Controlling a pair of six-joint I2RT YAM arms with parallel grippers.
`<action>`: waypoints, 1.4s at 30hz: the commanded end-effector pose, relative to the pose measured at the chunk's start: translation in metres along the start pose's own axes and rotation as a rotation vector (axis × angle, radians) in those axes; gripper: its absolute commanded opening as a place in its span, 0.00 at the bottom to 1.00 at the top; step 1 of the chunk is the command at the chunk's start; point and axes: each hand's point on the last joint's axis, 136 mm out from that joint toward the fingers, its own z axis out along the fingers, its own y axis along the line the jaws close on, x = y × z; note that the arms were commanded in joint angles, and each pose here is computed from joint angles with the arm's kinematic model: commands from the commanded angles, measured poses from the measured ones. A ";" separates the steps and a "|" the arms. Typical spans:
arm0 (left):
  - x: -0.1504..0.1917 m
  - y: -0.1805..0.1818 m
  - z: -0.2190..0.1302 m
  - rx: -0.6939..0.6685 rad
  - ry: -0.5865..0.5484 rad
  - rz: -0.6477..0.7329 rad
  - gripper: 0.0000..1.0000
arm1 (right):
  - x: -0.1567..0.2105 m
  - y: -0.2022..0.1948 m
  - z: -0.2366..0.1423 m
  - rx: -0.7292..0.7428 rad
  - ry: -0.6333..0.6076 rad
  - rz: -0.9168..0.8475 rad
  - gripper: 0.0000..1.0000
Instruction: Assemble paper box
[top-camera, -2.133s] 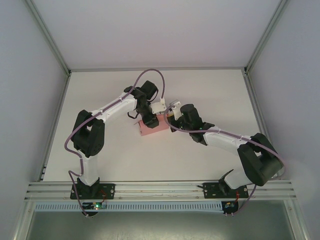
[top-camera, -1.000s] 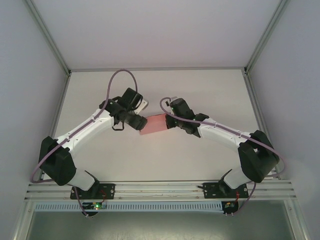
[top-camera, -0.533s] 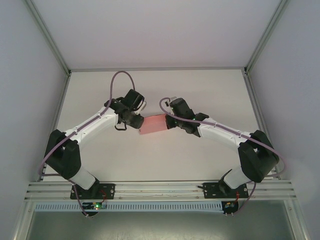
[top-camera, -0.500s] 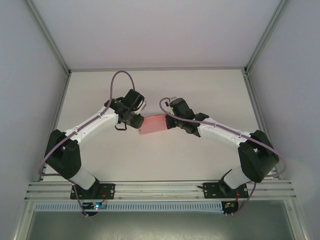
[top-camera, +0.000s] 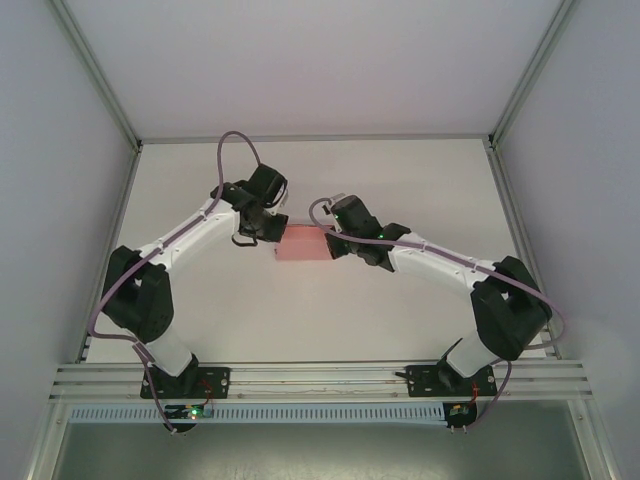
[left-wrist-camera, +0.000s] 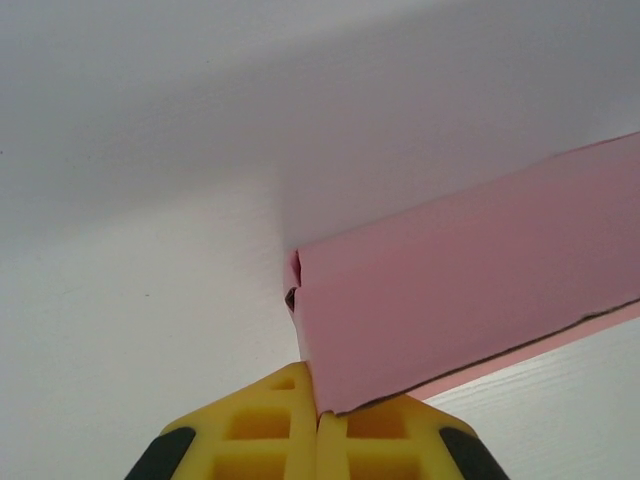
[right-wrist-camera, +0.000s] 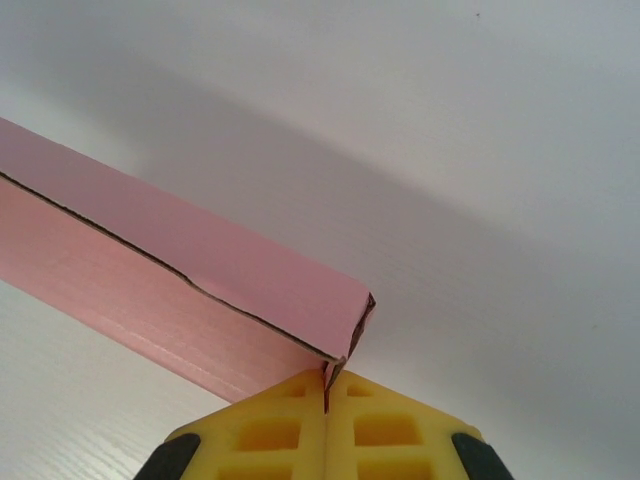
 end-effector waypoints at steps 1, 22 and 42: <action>0.003 -0.006 -0.007 0.081 0.047 -0.080 0.00 | 0.034 -0.012 0.009 0.097 0.140 -0.088 0.00; 0.005 0.016 -0.002 0.177 0.168 -0.285 0.00 | 0.017 -0.001 0.009 0.045 0.097 -0.073 0.00; 0.070 -0.002 0.067 0.068 0.153 -0.097 0.00 | 0.025 0.006 0.009 -0.069 0.012 0.070 0.02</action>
